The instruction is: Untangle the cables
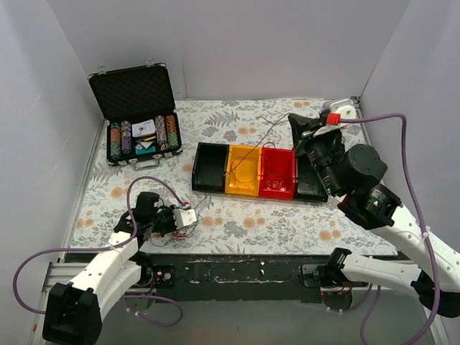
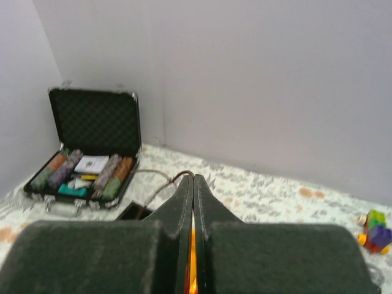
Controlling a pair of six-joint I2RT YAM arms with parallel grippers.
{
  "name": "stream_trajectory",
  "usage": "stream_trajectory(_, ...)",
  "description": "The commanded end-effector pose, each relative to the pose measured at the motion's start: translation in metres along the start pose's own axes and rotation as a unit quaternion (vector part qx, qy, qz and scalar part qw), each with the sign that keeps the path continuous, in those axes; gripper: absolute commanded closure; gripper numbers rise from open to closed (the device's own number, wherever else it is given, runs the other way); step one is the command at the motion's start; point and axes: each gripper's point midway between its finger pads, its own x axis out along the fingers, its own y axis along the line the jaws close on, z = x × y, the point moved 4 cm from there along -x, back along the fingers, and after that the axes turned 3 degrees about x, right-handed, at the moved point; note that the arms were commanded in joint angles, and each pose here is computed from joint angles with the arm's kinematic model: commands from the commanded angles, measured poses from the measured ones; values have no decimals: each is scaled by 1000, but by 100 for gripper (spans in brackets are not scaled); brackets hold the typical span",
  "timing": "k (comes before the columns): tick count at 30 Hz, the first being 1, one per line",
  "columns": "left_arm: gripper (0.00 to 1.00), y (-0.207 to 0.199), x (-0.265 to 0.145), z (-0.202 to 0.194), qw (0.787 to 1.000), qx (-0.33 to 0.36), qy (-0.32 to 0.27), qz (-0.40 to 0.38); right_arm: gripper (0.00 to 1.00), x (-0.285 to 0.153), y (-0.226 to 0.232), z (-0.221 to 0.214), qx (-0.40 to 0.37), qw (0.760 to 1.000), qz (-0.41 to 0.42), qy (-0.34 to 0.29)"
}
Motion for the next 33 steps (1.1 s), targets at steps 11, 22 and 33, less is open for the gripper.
stream_trajectory(11, 89, 0, -5, -5, 1000, 18, 16, 6, 99, 13, -12, 179, -16, 981, -42, -187)
stream_trajectory(22, 88, 0, -5, -5, 1000, 20, 17, 6, 99, 18, -42, 230, -71, 958, -162, -227)
stream_trajectory(33, 87, -1, -7, -5, 999, 27, 19, 7, 99, -4, -65, 308, -58, 915, -219, -333)
